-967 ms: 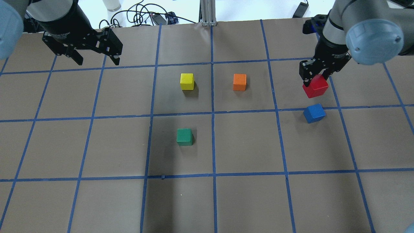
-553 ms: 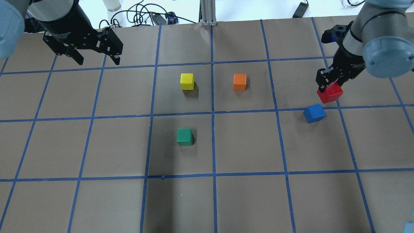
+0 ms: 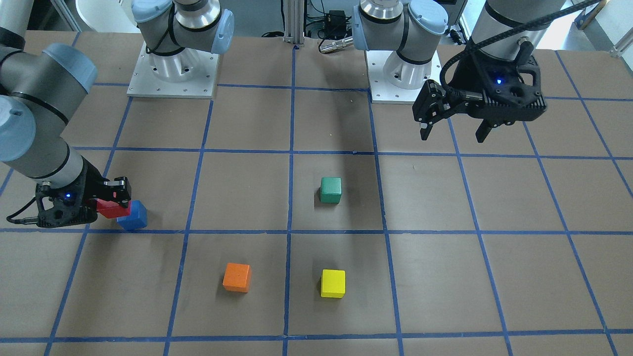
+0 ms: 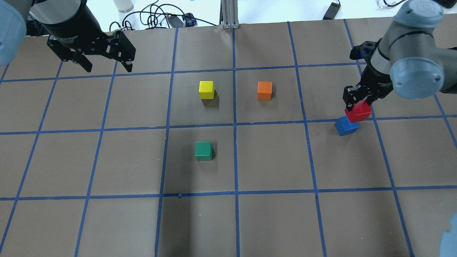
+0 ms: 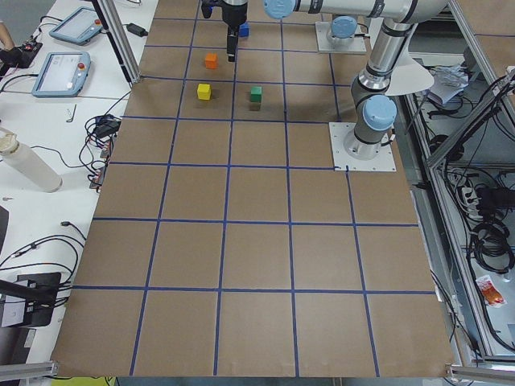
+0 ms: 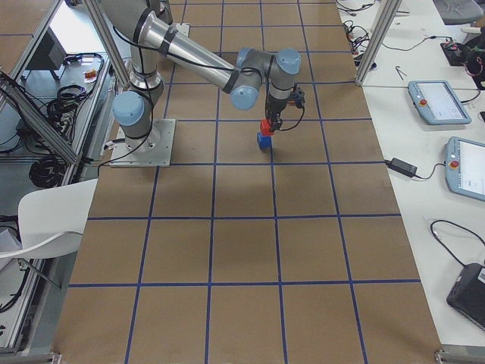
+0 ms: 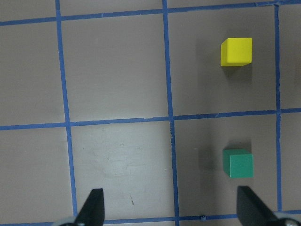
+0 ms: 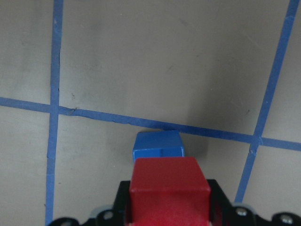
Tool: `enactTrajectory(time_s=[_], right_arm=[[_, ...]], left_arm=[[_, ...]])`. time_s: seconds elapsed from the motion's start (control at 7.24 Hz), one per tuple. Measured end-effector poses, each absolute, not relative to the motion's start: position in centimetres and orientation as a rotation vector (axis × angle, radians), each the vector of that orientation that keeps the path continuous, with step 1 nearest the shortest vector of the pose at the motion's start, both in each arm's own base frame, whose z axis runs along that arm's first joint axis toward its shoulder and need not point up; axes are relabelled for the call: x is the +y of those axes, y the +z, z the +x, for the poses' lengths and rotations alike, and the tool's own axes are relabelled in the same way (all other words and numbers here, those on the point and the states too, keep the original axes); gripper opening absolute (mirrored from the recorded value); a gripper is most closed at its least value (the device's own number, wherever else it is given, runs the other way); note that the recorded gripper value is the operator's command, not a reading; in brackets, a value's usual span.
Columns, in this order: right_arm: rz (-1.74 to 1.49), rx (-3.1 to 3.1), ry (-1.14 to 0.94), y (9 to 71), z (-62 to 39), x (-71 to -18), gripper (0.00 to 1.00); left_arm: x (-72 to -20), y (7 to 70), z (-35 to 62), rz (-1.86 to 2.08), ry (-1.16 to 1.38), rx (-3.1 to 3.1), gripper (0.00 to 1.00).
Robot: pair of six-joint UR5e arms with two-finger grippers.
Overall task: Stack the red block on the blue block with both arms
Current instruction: 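Lower the red cube onto the blue cube and open the right gripper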
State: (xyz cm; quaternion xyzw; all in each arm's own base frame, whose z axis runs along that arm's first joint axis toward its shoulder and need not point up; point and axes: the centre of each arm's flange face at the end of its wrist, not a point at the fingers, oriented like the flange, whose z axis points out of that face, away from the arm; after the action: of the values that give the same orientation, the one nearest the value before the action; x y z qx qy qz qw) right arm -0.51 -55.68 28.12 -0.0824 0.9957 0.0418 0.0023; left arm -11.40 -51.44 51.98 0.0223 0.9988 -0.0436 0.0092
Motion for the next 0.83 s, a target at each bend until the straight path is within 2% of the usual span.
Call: enactTrajectory(time_s=[0.69,0.83], right_arm=[[-0.26,3.118,0.15,26.4,-0.5,-56.0,0.02],[-0.261,3.118,0.152,26.2,-0.6,-56.0,0.2]], left_arm=[[-51.4,51.9,-11.4,0.07,-0.134,3.119,1.0],[-51.4,51.8,-11.4,0.069,-0.131,3.119,1.0]])
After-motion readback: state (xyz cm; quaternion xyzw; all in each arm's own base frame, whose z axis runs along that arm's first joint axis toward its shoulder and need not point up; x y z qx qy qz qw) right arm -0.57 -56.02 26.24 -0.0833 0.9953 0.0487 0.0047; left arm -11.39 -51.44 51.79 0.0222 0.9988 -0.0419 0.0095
